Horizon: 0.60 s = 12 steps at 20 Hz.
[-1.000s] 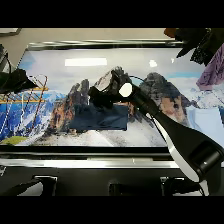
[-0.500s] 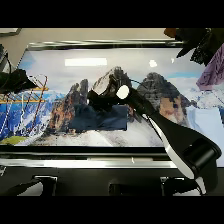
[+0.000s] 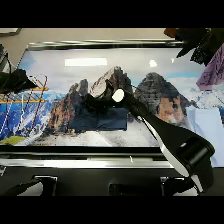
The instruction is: Fold the clothes and pants, and hang the long-sleeved shirts on hangers.
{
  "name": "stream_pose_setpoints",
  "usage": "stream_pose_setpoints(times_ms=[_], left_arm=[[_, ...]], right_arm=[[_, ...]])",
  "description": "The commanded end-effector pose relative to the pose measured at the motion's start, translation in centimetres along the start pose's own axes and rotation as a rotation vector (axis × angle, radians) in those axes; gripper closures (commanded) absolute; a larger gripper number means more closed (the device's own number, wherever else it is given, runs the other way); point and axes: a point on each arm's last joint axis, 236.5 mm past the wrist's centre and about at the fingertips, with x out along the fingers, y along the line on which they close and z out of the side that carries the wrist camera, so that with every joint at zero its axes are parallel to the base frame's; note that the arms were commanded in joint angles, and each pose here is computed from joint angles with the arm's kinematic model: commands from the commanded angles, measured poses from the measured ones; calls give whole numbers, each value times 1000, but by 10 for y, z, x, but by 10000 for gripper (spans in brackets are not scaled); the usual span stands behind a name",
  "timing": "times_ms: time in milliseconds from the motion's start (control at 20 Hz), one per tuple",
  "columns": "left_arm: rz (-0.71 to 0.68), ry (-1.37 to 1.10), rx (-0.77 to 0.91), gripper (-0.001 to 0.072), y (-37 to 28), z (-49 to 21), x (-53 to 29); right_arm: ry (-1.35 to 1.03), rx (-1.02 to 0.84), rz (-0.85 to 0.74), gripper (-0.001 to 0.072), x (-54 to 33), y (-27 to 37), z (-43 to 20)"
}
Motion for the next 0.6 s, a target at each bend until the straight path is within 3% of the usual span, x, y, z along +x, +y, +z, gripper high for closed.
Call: stream_pose_setpoints(times_ms=[0,50,100,350,550], left_arm=[[1,0,-2,694,1,0,0],[1,0,-2,693,1,0,0],[1,0,-2,694,1,0,0],[1,0,-2,694,0,0,0],[1,0,-2,694,0,0,0]], right_arm=[[18,-13,139,226,-10,39,-7],[13,-30,159,158,-16,49,-9],[4,-47,167,149,-24,56,-9],[-60,-104,140,150,-90,52,28],[-71,-121,1,147,-167,-22,81]])
